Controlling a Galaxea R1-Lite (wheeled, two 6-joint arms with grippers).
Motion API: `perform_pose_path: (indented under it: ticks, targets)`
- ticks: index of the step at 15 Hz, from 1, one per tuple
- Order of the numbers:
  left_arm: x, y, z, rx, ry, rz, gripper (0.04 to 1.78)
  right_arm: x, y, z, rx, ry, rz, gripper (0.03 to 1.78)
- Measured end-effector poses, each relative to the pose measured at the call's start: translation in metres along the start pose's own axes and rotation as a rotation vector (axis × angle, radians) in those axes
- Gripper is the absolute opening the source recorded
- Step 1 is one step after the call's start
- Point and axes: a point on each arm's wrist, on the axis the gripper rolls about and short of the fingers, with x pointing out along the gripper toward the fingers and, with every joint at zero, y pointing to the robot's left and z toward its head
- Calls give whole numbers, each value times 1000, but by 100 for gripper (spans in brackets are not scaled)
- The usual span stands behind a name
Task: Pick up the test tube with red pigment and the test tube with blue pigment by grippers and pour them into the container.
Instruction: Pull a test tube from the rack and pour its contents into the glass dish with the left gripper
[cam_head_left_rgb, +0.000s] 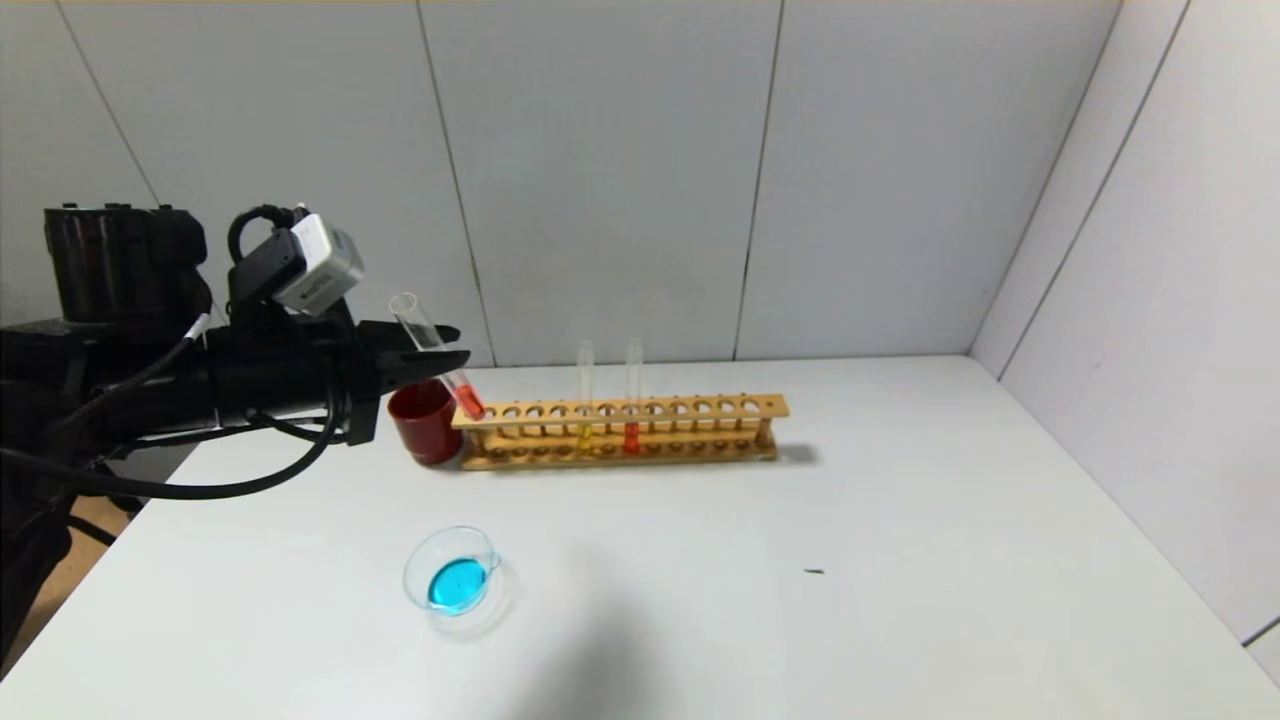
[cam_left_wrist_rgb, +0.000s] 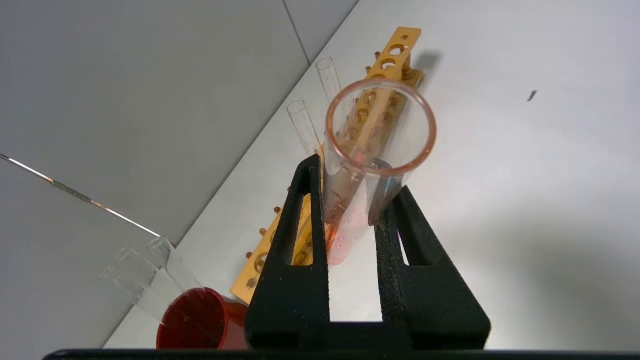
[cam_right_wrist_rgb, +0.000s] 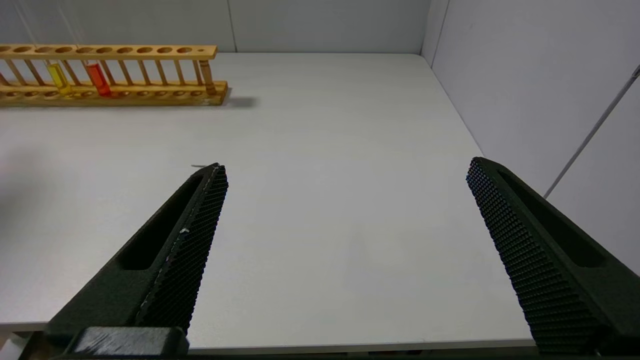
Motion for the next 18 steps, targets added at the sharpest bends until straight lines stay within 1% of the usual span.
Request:
perform_pose_path:
  ticks: [2,4,6,10,14,16,18]
  targets:
    - [-4,1,-5,-8,-15,-34,31,0,0,0,0,0,-1,175]
    - [-6,2,-11,0,-4,-35,31,0,0,0,0,0,0,175]
    - [-7,5,-24,68,8,-48,31,0,0,0,0,0,-1,175]
    - [-5,11,-53,246,49,-64,31,0,0,0,0,0,-1,175]
    - [-2,17,-69,369,56,-82,31,0,0,0,0,0,0,175]
    - [1,18,-76,438,53,-107,31,0,0,0,0,0,0,175]
    - [0,14,-82,464,76,-144,31,0,0,0,0,0,-1,175]
